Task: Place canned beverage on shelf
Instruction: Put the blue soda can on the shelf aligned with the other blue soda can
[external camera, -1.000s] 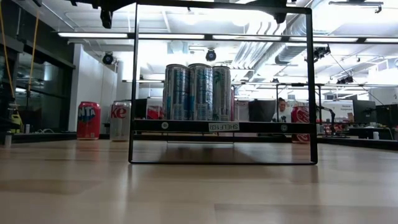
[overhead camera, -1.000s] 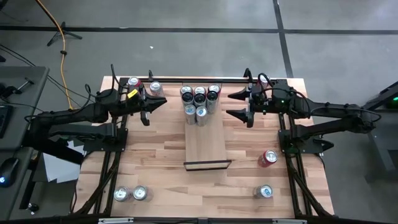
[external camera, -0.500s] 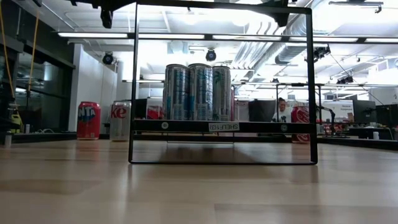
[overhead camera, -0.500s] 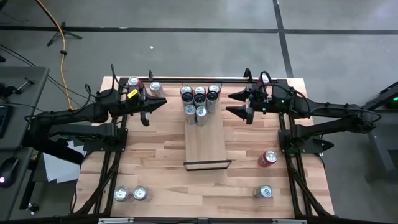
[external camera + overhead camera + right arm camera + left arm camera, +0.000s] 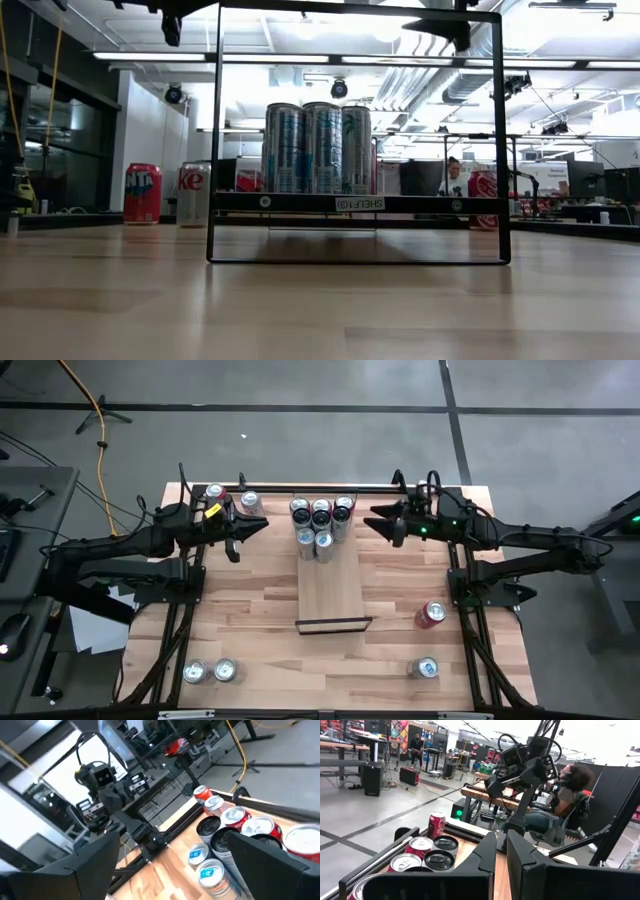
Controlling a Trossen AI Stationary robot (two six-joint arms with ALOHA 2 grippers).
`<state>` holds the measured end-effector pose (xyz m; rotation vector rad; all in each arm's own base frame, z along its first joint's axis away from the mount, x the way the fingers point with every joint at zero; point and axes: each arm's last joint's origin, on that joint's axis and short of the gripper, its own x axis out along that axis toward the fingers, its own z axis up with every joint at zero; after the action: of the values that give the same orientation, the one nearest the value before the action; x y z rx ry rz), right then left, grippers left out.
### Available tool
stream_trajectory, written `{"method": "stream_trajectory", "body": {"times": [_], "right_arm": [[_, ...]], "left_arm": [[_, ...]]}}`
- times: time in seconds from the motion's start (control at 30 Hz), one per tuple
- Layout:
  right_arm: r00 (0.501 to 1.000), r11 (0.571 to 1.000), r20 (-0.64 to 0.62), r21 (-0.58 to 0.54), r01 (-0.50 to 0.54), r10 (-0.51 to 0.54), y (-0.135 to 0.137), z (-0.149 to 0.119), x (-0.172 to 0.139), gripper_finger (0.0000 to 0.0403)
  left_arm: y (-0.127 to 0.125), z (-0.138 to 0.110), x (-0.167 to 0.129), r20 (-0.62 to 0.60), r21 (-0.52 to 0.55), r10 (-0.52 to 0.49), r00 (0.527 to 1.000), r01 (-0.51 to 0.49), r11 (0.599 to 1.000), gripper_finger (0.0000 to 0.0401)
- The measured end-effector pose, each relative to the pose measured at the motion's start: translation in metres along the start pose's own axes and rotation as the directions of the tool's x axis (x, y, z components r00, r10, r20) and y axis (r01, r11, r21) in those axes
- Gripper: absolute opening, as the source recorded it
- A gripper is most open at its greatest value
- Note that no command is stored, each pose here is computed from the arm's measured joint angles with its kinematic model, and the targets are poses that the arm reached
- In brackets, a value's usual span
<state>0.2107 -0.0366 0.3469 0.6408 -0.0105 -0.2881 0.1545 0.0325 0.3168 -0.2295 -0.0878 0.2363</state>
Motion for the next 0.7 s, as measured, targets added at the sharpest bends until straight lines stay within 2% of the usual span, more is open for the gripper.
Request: {"method": "stream_trajectory", "body": {"times": [0.2, 0.27, 0.33, 0.4, 0.47, 0.53, 0.7], "right_arm": [[0.999, 0.994, -0.032, 0.103, 0.033, -0.03, -0.003, -0.003, 0.0, 0.0359], [0.997, 0.982, -0.062, 0.18, 0.053, -0.042, -0.004, -0.006, 0.0, 0.0359], [0.992, 0.95, -0.124, 0.309, 0.044, -0.005, -0.005, -0.009, 0.0, 0.0359], [0.973, 0.912, -0.207, 0.41, -0.008, 0.102, -0.001, -0.012, -0.001, 0.0359], [0.919, 0.873, -0.306, 0.481, -0.075, 0.247, 0.008, -0.018, -0.003, 0.0359], [0.847, 0.827, -0.391, 0.553, -0.095, 0.359, 0.022, -0.028, -0.008, 0.0359], [0.674, 0.748, -0.53, 0.661, -0.051, 0.514, 0.063, -0.061, -0.03, 0.0359]], "left_arm": [[0.0, 0.0, 0.0, 0.0, -0.051, 0.0, 1.0, 0.0, 0.999, 0.0], [0.0, 0.0, 0.0, 0.0, -0.051, 0.0, 1.0, 0.0, 0.999, 0.0], [0.0, 0.0, 0.0, 0.0, -0.051, 0.0, 1.0, 0.0, 0.999, 0.0], [0.0, 0.0, 0.0, 0.0, -0.051, 0.0, 1.0, 0.0, 0.999, 0.0], [0.0, 0.0, 0.0, -0.001, -0.051, 0.0, 1.0, 0.0, 0.999, 0.0], [0.0, 0.0, 0.0, -0.001, -0.051, 0.0, 1.0, 0.0, 0.999, 0.0], [0.0, 0.0, 0.0, -0.001, -0.053, 0.0, 1.0, 0.0, 0.999, 0.0]]}}
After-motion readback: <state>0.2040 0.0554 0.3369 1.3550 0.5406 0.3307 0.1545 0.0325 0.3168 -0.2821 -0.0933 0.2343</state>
